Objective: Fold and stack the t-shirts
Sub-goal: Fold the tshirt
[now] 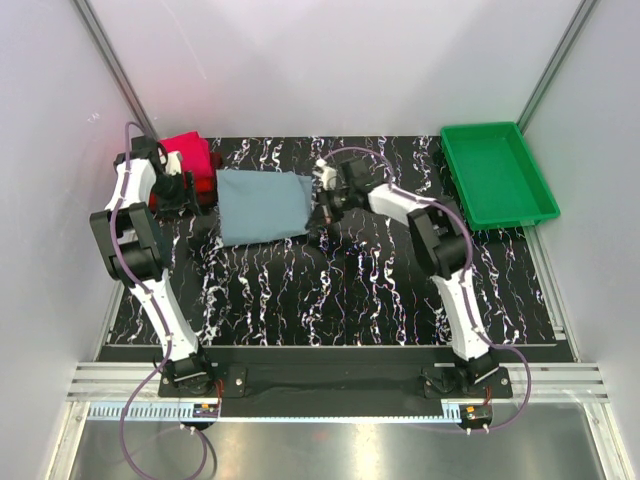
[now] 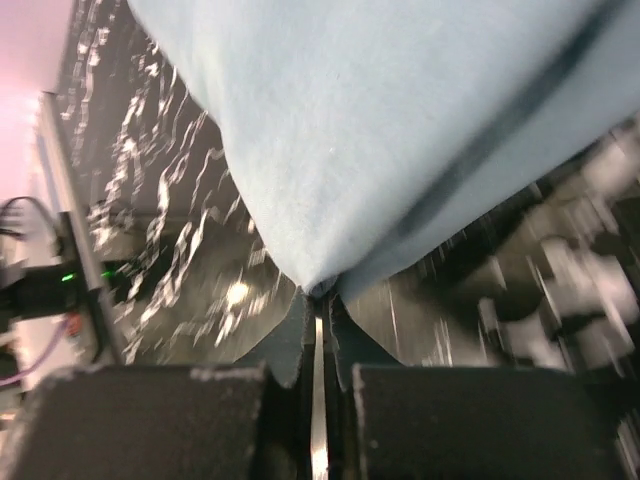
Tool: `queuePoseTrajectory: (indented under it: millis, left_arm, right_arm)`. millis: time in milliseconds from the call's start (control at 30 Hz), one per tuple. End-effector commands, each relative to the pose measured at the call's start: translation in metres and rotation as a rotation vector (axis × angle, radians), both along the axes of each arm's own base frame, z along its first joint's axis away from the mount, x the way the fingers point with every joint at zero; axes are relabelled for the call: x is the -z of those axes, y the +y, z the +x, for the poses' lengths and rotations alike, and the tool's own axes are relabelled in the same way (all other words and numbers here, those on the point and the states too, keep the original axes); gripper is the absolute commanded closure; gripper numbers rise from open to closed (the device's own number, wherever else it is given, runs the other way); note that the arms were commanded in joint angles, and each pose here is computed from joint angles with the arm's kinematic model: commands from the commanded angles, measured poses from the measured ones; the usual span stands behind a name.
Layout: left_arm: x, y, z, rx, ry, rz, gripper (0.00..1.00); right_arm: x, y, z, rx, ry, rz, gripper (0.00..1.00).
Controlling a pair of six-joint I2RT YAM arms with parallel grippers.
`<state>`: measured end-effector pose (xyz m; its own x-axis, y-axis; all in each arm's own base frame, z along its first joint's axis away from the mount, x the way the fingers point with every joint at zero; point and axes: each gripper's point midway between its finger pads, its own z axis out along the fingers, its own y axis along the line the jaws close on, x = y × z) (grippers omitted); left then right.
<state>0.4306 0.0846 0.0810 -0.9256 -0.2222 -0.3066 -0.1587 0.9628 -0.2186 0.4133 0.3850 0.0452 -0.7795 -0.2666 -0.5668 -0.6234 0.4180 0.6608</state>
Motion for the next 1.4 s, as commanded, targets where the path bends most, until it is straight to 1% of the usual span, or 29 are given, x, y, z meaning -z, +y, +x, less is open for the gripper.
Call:
queuePoseTrajectory:
  millis: [0, 167, 267, 300, 367, 400, 433, 467, 500, 567, 633, 667, 733, 767, 933, 1000, 1033, 1067, 1100, 1133, 1167, 1200, 1233, 1367]
  left_arm:
    - [-0.022, -0.003, 0.015, 0.002, -0.079, -0.02, 0.34]
    - [-0.02, -0.021, 0.018, 0.033, -0.079, -0.069, 0.33]
    - [-0.016, -0.039, 0.017, 0.012, -0.069, -0.173, 0.31]
    - [-0.012, -0.053, 0.014, 0.026, -0.054, -0.254, 0.31]
    - [-0.009, -0.069, 0.008, 0.028, -0.033, -0.344, 0.29]
    - [-0.006, -0.084, -0.002, 0.024, -0.006, -0.439, 0.29]
    - [-0.004, -0.091, -0.007, 0.019, 0.012, -0.481, 0.28]
    - [-0.003, -0.096, -0.012, 0.009, 0.026, -0.514, 0.25]
    - [0.004, -0.104, -0.02, -0.013, 0.055, -0.565, 0.24]
    - [0.01, -0.115, -0.024, -0.019, 0.075, -0.608, 0.23]
    - [0.019, -0.126, -0.025, -0.01, 0.106, -0.648, 0.23]
    - [0.015, -0.128, -0.016, 0.005, 0.087, -0.655, 0.23]
    - [0.022, -0.137, -0.009, 0.018, 0.106, -0.684, 0.23]
    - [0.018, -0.138, 0.001, 0.031, 0.085, -0.682, 0.23]
    - [0.029, -0.156, 0.012, 0.051, 0.104, -0.739, 0.23]
    - [0.035, -0.162, 0.013, 0.054, 0.115, -0.755, 0.23]
    - [0.037, -0.164, 0.014, 0.057, 0.118, -0.758, 0.23]
    - [0.038, -0.166, 0.017, 0.061, 0.115, -0.755, 0.23]
    - [0.042, -0.17, 0.017, 0.066, 0.125, -0.756, 0.23]
    - [0.043, -0.172, 0.018, 0.071, 0.123, -0.753, 0.23]
    - [0.041, -0.174, 0.021, 0.075, 0.116, -0.756, 0.23]
    - [0.044, -0.179, 0.022, 0.083, 0.123, -0.754, 0.23]
    - [0.045, -0.182, 0.022, 0.091, 0.124, -0.754, 0.23]
    - [0.047, -0.193, 0.024, 0.118, 0.126, -0.744, 0.23]
  right_arm:
    - [-0.068, -0.024, -0.014, -0.012, 0.009, 0.061, 1.0]
    - [-0.082, -0.042, -0.019, -0.016, -0.006, 0.046, 1.0]
    - [-0.085, -0.046, -0.025, -0.02, 0.004, 0.036, 1.0]
    - [-0.084, -0.048, -0.028, -0.02, 0.014, 0.03, 1.0]
    - [-0.084, -0.05, -0.028, -0.006, 0.008, 0.015, 0.82]
    - [-0.082, -0.052, -0.03, -0.003, 0.013, 0.006, 0.76]
    - [-0.083, -0.054, -0.031, -0.004, 0.006, -0.001, 0.64]
    - [-0.087, -0.055, -0.03, -0.002, -0.017, -0.01, 0.6]
    - [-0.088, -0.057, -0.03, 0.001, -0.022, -0.02, 0.55]
    - [-0.097, -0.059, -0.028, -0.001, -0.06, -0.031, 0.52]
    - [-0.108, -0.061, -0.026, 0.0, -0.079, -0.036, 0.51]
    - [-0.117, -0.061, -0.023, 0.007, -0.102, -0.031, 0.51]
    - [-0.126, -0.059, -0.017, 0.017, -0.124, -0.02, 0.51]
    - [-0.137, -0.056, -0.012, 0.022, -0.139, -0.002, 0.51]
    - [-0.148, -0.045, 0.011, 0.036, -0.181, 0.039, 0.52]
    - [-0.144, -0.035, 0.021, 0.026, -0.163, 0.066, 0.53]
    - [-0.128, -0.031, 0.026, 0.027, -0.133, 0.062, 0.53]
    - [-0.122, -0.028, 0.027, 0.025, -0.1, 0.073, 0.52]
    - [-0.123, -0.024, 0.032, 0.017, -0.1, 0.09, 0.53]
    - [-0.117, -0.021, 0.033, 0.01, -0.086, 0.091, 0.52]
    - [-0.097, -0.018, 0.036, 0.018, -0.047, 0.071, 0.52]
    - [-0.095, -0.015, 0.038, 0.013, -0.048, 0.072, 0.53]
    - [-0.079, -0.012, 0.038, 0.013, -0.022, 0.057, 0.52]
    - [-0.066, 0.005, 0.031, -0.014, 0.0, 0.046, 0.53]
